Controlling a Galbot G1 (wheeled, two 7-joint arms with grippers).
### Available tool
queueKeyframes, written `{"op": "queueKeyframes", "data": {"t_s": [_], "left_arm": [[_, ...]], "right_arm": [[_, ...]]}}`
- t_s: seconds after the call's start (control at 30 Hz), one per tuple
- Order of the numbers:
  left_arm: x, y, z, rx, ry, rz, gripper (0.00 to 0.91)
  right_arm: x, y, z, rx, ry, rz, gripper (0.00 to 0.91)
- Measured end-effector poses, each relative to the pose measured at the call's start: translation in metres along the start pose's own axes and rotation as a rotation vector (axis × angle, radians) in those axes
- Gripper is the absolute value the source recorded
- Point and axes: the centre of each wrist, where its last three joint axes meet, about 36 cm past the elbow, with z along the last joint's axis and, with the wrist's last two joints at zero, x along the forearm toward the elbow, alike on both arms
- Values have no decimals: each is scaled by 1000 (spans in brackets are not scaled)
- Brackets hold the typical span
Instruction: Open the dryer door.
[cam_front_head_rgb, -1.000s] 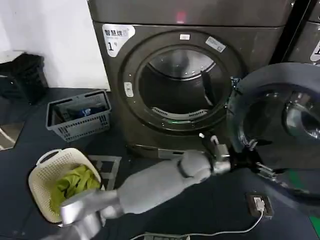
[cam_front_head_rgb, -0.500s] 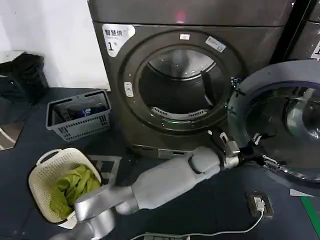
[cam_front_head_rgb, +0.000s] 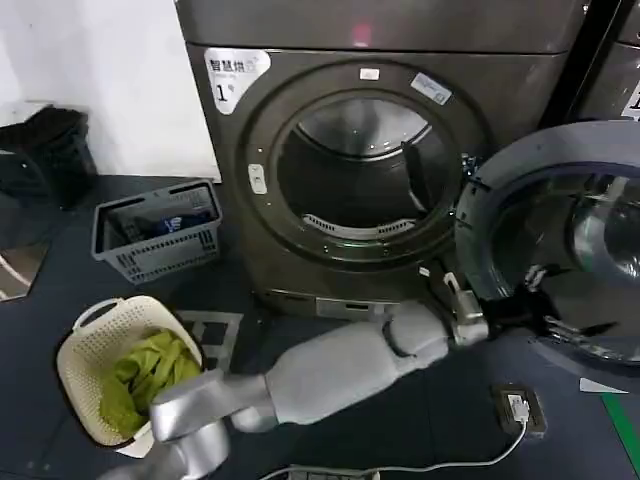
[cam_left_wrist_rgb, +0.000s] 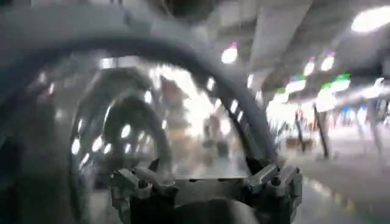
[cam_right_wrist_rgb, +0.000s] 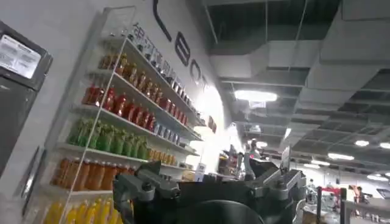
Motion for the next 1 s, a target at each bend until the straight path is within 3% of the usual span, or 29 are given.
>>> {"op": "queueKeyframes", "data": {"t_s": [0.13,0.23,0.53,1.0], "left_arm": [[-2,-21,-9,17,-138,45,907],[34,-13,-11,-68,-138,56,907],[145,6,-26,-145,-26,12,907],[281,5,-50,-217,204,-119,907]], "right_arm": [[0,2,0,-1,-10,-9,907],[0,2,0,0,-23,-23,907],[-5,11,4,2,-43,-63,907],[-22,17,7,8,-59,-123,907]]}}
